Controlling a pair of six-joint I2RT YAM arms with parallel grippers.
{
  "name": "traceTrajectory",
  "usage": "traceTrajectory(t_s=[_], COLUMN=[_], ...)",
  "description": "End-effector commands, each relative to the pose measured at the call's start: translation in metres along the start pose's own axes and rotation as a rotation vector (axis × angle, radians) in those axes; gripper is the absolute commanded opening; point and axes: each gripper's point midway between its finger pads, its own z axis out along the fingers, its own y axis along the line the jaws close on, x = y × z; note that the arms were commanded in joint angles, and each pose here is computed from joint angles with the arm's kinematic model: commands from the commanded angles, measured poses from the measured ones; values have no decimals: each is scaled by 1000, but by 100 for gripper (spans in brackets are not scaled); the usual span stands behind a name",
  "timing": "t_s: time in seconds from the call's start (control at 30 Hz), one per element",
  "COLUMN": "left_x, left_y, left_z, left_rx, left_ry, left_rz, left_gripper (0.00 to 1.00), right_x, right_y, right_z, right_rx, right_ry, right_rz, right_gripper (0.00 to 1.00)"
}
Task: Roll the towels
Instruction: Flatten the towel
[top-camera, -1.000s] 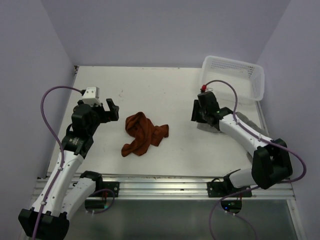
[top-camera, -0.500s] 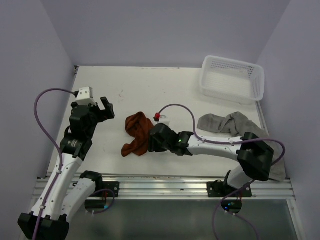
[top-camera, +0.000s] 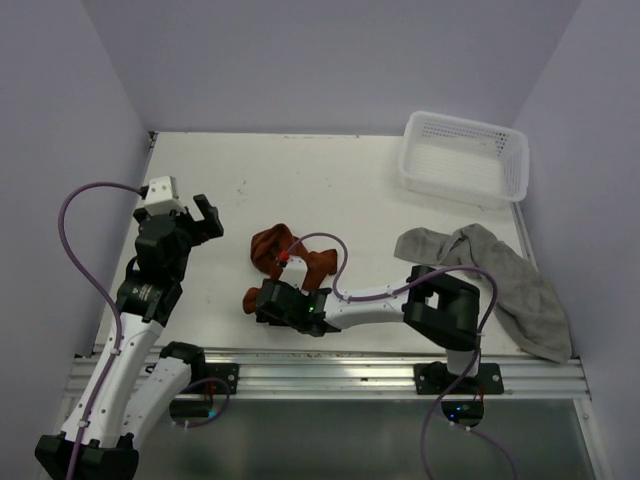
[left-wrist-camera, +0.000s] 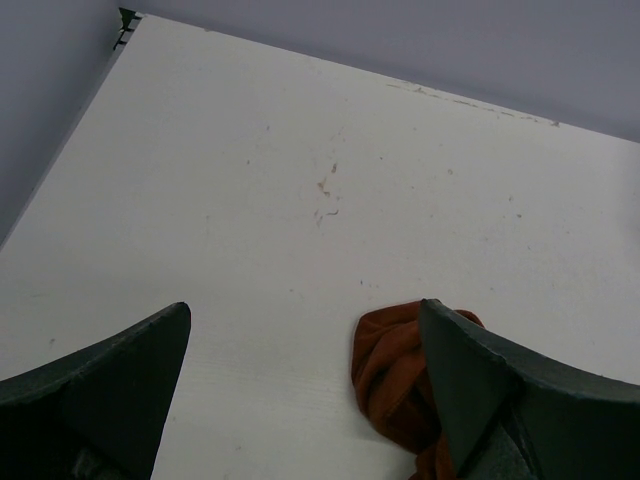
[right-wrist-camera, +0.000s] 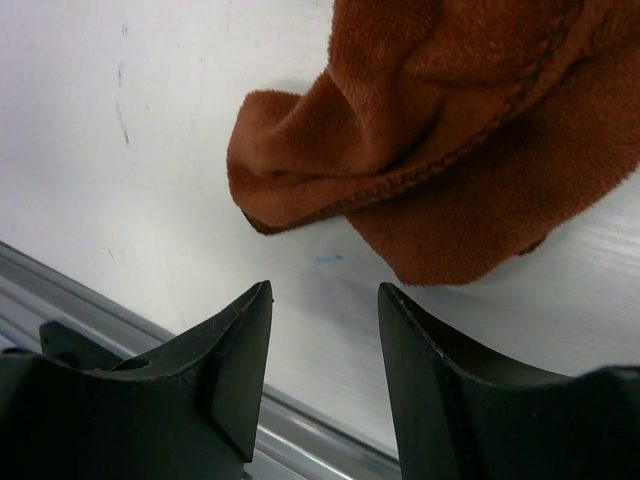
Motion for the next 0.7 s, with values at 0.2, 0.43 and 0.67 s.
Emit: traceTrajectory(t_s=[0.2,0.43,0.67], left_x=[-17,-18,-16], left_y=[-5,-8,-10], left_z=[-6,-7,-6], left_rx=[16,35,47], left_ry=[-47,-48,-41], left_rz=[-28,-29,-26], left_gripper=[100,100,100], right_x=[-19,-19,-12], right_y=[35,31,17], right_z=[28,40,51], right_rx=[-61,-27,40], right_ry=[-123,-144,-143], right_rz=[170,193,189], right_gripper=[49,50,47])
